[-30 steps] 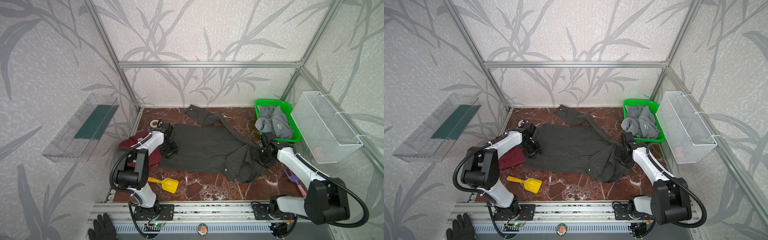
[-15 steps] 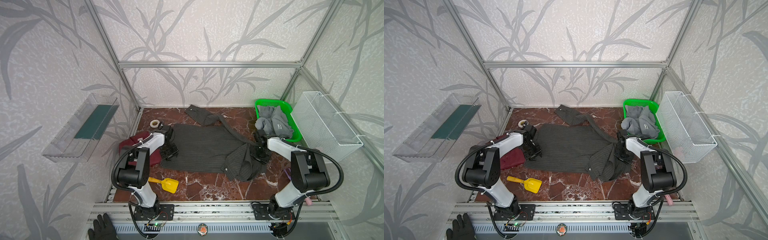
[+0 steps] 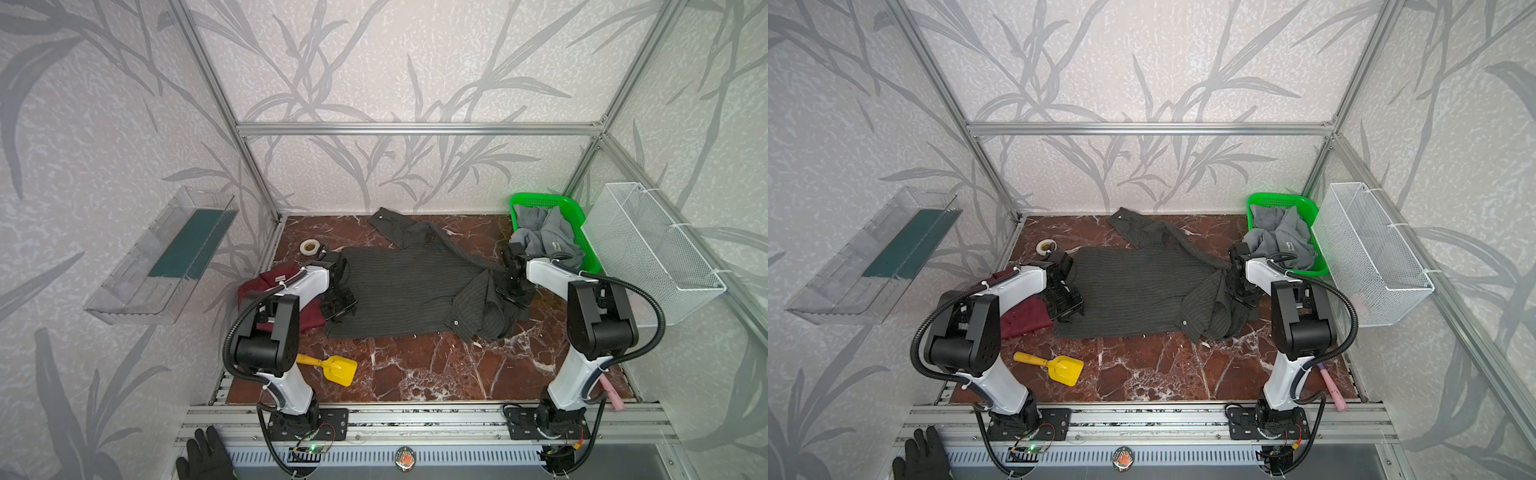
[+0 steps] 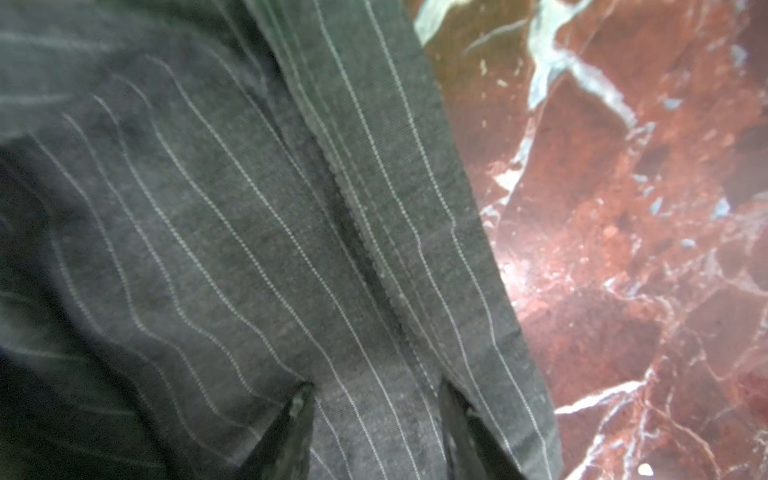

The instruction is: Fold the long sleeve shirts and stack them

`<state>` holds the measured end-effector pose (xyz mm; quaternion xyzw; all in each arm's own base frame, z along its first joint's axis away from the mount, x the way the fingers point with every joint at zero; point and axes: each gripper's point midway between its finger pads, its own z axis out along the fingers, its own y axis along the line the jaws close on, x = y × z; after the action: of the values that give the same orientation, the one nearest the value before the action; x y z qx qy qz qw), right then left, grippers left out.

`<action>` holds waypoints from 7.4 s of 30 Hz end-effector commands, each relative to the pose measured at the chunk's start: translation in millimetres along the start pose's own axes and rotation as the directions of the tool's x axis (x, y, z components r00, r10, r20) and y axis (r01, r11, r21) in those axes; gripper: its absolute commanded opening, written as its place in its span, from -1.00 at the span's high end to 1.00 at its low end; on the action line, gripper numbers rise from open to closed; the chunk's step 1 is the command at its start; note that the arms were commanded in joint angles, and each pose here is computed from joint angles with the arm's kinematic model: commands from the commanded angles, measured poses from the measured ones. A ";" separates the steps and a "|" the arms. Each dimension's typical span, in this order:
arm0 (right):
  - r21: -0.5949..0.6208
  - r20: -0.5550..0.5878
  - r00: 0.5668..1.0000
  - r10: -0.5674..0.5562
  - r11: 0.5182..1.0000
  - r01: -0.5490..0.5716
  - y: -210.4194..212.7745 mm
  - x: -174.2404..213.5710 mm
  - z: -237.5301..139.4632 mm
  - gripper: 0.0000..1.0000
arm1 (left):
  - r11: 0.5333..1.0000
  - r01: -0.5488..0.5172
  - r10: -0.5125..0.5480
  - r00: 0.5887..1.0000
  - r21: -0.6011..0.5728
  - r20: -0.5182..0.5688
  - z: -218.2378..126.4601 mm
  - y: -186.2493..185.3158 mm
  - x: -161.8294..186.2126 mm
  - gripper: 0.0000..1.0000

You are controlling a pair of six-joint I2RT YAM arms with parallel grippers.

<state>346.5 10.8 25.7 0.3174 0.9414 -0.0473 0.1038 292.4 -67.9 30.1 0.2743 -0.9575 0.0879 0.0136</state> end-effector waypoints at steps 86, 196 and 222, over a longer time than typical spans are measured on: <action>-0.580 0.696 0.703 -0.142 0.467 0.668 193.4 -41.5 -394.9 1.00 | 0.973 -0.092 0.078 0.994 0.213 0.073 -44.7 -13.7 0.8 -0.35; -0.890 0.447 0.828 -0.340 -0.071 0.451 223.4 80.2 -387.4 1.00 | -0.008 -0.434 -0.167 0.889 0.901 0.426 -314.5 -317.6 43.8 0.83; -0.615 0.322 0.889 -0.325 0.642 0.457 34.8 107.8 -173.4 -0.30 | -0.079 -0.475 -0.143 0.875 0.876 0.462 -396.5 -384.2 27.6 1.00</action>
<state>278.9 148.7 224.8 0.0290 0.8881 0.3200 0.3287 464.6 -326.1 468.1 0.0900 -0.5955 0.6814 -0.4158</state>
